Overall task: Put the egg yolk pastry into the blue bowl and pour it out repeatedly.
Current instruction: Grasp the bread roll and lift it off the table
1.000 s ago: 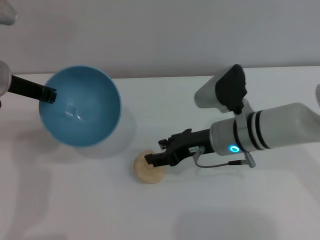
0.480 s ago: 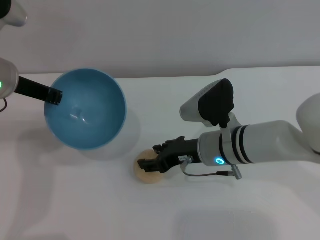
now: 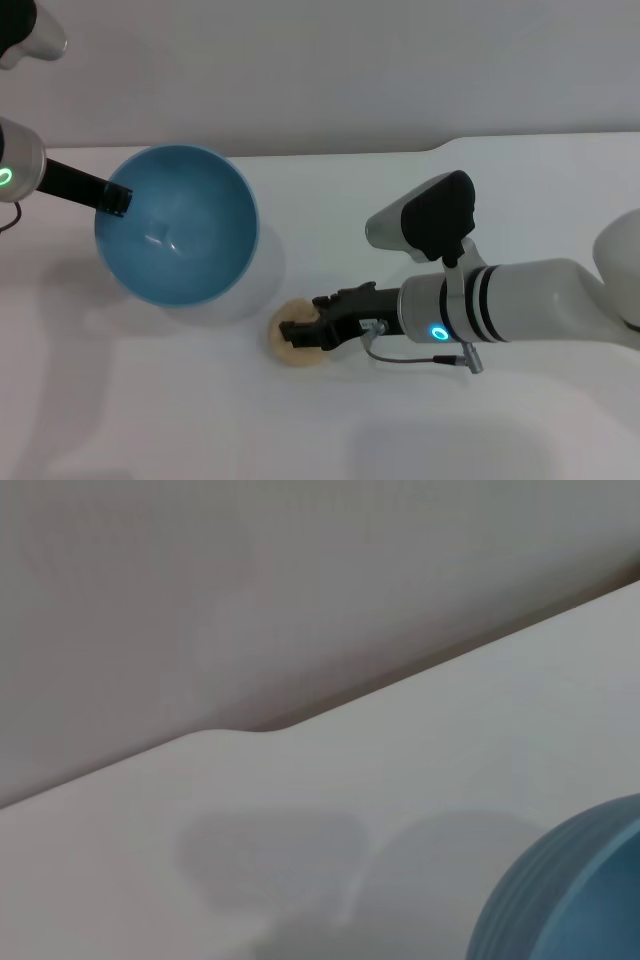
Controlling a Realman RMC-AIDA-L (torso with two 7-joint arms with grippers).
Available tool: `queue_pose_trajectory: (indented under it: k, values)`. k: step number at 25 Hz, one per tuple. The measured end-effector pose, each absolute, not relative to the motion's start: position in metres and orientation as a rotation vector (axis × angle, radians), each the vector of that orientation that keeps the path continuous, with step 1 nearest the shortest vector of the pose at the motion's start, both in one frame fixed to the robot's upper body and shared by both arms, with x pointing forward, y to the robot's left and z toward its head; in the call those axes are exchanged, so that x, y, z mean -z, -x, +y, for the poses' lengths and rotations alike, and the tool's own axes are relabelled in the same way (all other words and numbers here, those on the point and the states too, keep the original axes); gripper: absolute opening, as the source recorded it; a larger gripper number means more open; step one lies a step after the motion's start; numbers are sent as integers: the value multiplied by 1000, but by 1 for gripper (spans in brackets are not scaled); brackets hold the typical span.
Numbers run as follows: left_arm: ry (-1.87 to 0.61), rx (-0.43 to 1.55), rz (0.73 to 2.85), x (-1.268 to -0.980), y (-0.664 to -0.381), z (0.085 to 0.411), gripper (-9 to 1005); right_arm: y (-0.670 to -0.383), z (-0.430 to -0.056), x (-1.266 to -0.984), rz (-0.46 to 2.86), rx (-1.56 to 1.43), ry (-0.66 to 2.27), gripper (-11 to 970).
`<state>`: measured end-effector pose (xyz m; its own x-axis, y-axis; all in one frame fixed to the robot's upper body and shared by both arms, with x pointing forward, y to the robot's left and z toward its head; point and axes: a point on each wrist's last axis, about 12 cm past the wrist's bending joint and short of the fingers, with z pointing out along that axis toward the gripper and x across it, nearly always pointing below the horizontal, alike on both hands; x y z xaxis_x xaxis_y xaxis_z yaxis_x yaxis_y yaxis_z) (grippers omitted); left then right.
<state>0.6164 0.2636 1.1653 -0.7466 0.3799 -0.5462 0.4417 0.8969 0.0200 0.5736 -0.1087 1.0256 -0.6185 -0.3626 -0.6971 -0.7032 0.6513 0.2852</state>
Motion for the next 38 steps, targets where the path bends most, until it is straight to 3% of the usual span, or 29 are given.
queue_pose_trajectory:
  k: [5, 11, 21, 29, 34, 38]
  values:
    - [-598, 153, 2508, -1164, -617, 262, 13, -569, -111, -1020, 2282, -722, 819, 585]
    - [-602, 153, 2511, -1163, -616, 261, 13, -565, -117, -1016, 2298, -736, 772, 436]
    - [-633, 151, 2518, -1162, -615, 257, 13, -562, -117, -1025, 2252, -849, 762, 300]
    - [-704, 122, 2532, -1166, -617, 248, 14, -556, -154, -1044, 2080, -1111, 686, 259]
    - [-804, 78, 2545, -1166, -616, 235, 14, -538, -182, -1058, 1968, -1292, 771, 226]
    - [-971, 33, 2547, -1164, -612, 207, 13, -520, -199, -1074, 1786, -1402, 824, 178]
